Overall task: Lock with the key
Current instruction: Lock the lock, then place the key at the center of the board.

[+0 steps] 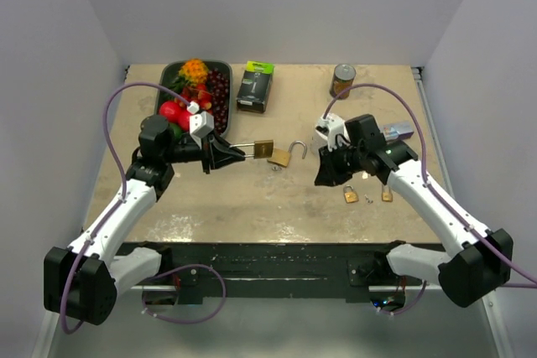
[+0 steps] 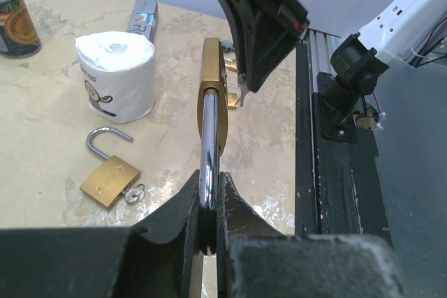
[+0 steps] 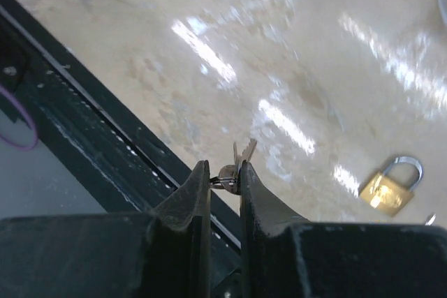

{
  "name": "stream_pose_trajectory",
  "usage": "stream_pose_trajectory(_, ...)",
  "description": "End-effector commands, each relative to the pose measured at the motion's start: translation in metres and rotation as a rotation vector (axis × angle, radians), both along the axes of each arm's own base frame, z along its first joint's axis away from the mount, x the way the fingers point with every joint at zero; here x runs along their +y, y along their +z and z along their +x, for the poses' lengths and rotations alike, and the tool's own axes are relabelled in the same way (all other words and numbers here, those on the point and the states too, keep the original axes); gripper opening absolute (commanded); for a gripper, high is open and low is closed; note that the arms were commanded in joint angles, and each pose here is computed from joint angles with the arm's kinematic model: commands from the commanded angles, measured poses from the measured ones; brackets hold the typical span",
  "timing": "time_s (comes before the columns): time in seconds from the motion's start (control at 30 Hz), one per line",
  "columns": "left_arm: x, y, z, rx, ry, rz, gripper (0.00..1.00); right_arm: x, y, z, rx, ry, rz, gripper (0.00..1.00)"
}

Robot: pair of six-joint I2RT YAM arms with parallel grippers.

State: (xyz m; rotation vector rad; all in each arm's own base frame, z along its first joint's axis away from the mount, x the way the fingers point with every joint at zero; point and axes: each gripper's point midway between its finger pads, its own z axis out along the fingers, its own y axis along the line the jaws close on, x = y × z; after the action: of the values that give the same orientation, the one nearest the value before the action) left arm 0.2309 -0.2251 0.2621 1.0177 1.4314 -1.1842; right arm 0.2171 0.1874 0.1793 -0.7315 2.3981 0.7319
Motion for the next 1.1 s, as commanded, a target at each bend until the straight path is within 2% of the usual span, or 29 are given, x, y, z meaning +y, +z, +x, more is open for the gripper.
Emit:
stream_pose_trajectory(0.0, 0.001, 0.019, 0.008, -0.118, 0.030, -0.029, 0.00, -0.029, -0.041, -0.013, 0.146, -0.224, -0.103, 0.00)
stream_pose_trajectory(0.03, 0.002, 0.019, 0.008, -0.114, 0.034, -0.028, 0.00, -0.031, -0.054, -0.019, 0.186, -0.241, -0.114, 0.00)
stream_pose_trajectory(0.17, 0.002, 0.016, 0.007, -0.102, 0.038, -0.029, 0.00, -0.028, -0.065, -0.007, 0.180, -0.267, -0.115, 0.00)
stream_pose_trajectory(0.57, 0.005, 0.013, 0.007, -0.113, 0.063, -0.013, 0.00, -0.057, -0.117, -0.003, 0.308, -0.438, -0.334, 0.00)
stream_pose_trajectory(0.7, 0.005, 0.011, 0.008, -0.106, 0.074, -0.011, 0.00, -0.058, -0.130, -0.006, 0.355, -0.442, -0.363, 0.00)
stream_pose_trajectory(1.07, 0.005, 0.007, 0.011, -0.081, 0.088, -0.009, 0.00, -0.064, -0.141, 0.011, 0.317, -0.465, -0.399, 0.00)
